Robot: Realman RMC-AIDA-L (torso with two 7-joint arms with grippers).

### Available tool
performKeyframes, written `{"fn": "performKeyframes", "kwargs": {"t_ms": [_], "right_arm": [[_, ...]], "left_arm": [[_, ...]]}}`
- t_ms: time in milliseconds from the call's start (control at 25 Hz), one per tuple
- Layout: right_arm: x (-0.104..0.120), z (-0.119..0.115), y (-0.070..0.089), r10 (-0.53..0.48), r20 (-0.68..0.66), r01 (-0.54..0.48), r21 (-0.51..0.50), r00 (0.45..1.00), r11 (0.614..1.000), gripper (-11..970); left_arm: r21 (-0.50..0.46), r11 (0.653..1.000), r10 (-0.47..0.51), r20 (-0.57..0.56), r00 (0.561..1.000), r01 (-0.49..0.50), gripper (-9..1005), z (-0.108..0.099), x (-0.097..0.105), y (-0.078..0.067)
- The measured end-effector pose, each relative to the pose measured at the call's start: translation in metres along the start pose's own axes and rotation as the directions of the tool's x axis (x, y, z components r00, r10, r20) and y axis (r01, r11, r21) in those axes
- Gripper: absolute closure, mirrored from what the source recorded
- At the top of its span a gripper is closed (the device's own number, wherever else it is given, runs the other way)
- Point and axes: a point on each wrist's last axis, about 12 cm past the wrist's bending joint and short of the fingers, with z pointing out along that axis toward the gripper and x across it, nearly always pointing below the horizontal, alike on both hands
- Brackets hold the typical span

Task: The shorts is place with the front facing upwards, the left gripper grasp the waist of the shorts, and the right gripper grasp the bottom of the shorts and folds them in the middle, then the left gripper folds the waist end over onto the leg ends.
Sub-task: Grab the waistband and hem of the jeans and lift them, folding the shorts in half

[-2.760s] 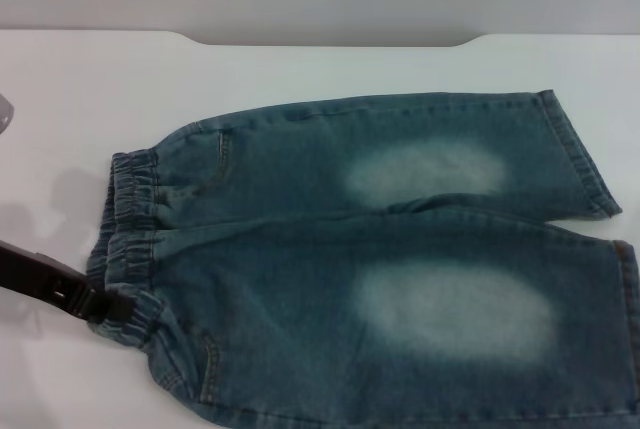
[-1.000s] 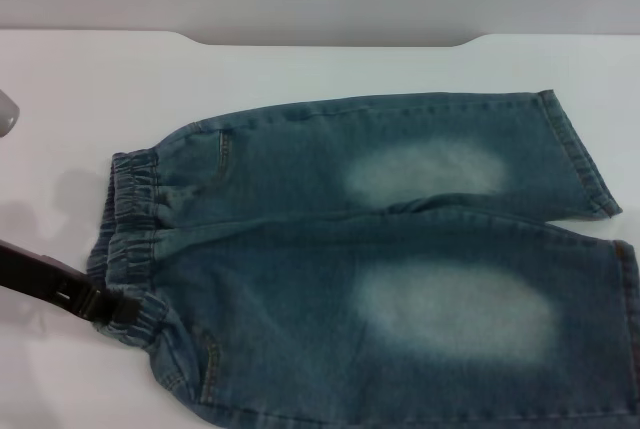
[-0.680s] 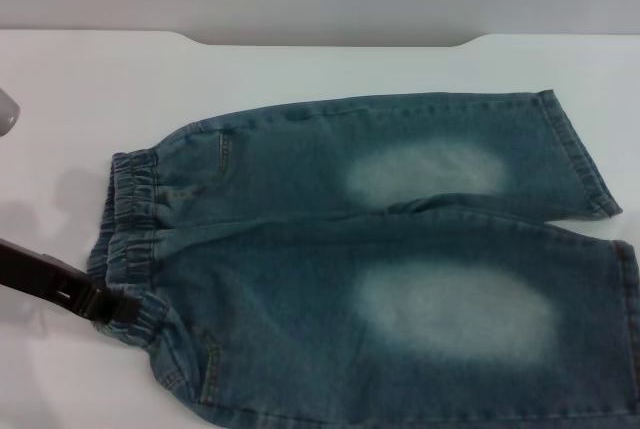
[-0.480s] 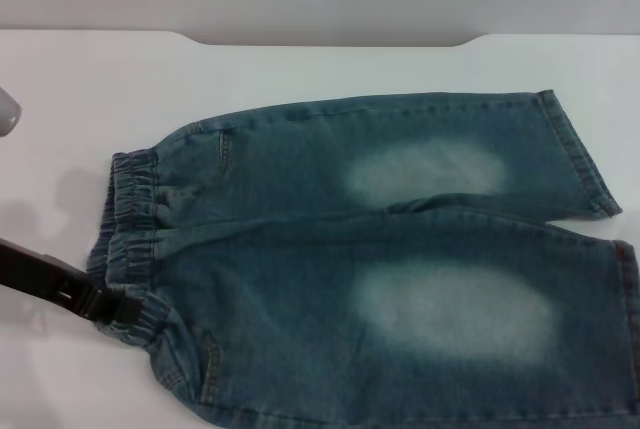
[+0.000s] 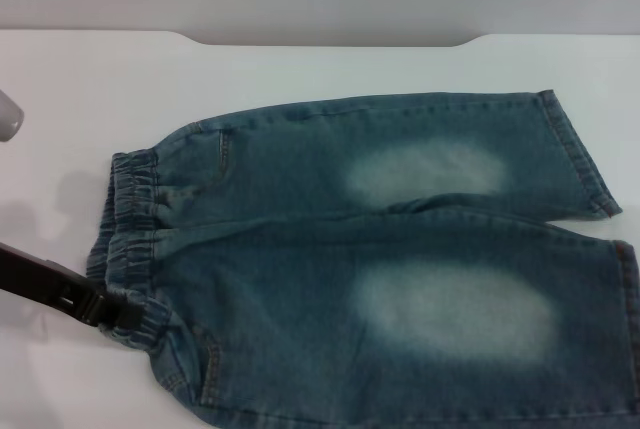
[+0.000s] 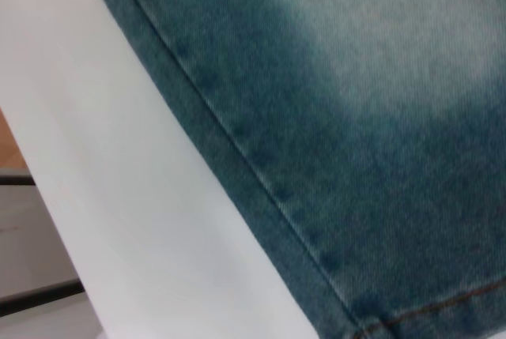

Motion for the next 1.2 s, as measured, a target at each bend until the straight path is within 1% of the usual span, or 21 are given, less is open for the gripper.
{"fn": "performKeyframes", "kwargs": {"t_ms": [720,1200], "right_arm": [[-0.015,0.003,0.003,-0.032,0.018,0.032,0.004,0.999,0.999,649],[-0.016,0.005,0.006,-0.034,0.016,0.034,-0.018,0.999,0.999,650]], "left_arm": [[-0.001,1.0,0.006,-0.004,1.0,-0.006,953,-0.001,0.001,0.001],[-0.005,1.0,0.007,-0.006,1.0,-0.007,953,-0.002,0.001,0.001]]}}
